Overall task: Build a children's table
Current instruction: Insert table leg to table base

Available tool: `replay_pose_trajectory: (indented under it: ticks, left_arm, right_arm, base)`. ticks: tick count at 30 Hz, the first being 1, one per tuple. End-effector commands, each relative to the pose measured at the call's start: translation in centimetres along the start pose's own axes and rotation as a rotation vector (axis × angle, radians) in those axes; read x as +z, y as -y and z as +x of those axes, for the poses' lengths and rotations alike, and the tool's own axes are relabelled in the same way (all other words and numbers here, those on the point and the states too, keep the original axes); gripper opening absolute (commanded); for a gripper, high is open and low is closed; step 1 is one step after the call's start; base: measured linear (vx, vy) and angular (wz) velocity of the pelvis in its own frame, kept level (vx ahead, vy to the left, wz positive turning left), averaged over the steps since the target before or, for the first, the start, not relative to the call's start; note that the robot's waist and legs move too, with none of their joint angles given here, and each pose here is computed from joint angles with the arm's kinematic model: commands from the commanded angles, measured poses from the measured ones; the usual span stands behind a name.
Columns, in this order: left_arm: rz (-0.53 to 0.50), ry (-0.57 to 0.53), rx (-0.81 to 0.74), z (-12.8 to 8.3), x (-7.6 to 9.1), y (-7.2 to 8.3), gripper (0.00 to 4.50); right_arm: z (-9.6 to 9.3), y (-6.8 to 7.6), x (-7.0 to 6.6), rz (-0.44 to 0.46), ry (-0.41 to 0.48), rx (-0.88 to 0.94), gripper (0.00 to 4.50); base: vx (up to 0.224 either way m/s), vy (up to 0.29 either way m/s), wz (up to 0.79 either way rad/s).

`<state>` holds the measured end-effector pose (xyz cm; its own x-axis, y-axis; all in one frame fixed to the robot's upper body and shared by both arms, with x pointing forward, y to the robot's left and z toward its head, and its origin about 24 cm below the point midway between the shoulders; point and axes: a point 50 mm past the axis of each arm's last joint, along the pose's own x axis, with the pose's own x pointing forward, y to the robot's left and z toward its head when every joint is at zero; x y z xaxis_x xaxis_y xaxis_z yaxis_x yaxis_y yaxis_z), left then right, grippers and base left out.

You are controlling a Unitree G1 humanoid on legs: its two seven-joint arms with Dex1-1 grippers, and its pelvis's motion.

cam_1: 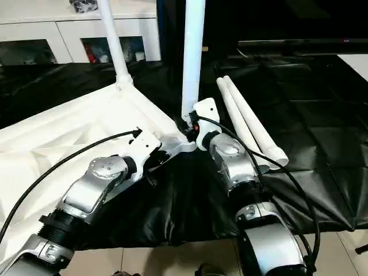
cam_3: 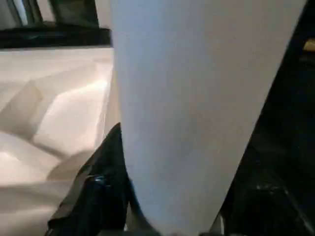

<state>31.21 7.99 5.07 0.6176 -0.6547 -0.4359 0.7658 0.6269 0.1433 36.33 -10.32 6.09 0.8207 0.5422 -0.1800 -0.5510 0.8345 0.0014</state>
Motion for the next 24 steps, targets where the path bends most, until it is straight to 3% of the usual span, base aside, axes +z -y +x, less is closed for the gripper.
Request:
replay_pose_trajectory:
  ticks: [1,11,16,24]
  left_arm:
    - [0.066,0.14,-0.051,-0.3,2.7,0.4,0.0]
    - [0.113,0.159,-0.178,-1.1,2.3,0.1,0.0]
    - [0.166,0.173,-0.298,-1.9,2.0,-0.1,0.0]
    - [0.208,0.158,-0.423,-2.6,1.4,-0.4,0.0]
  right_arm:
    - [-0.4,-0.5,-2.9,0.057,-0.117,0.022,2.77]
    - [-1.1,0.1,-1.3,-0.02,-0.061,0.126,3.7]
    - [-2.9,0.4,-0.7,-0.105,-0.044,0.292,3.7]
    - [-5.7,-0.1,-1.0,-0.174,-0.086,0.533,3.7]
  base:
    - [0.0,0.0,0.0]
    - [0.0,0.0,0.0]
    - [0.0,0.0,0.0]
    - [0.0,0.0,0.0]
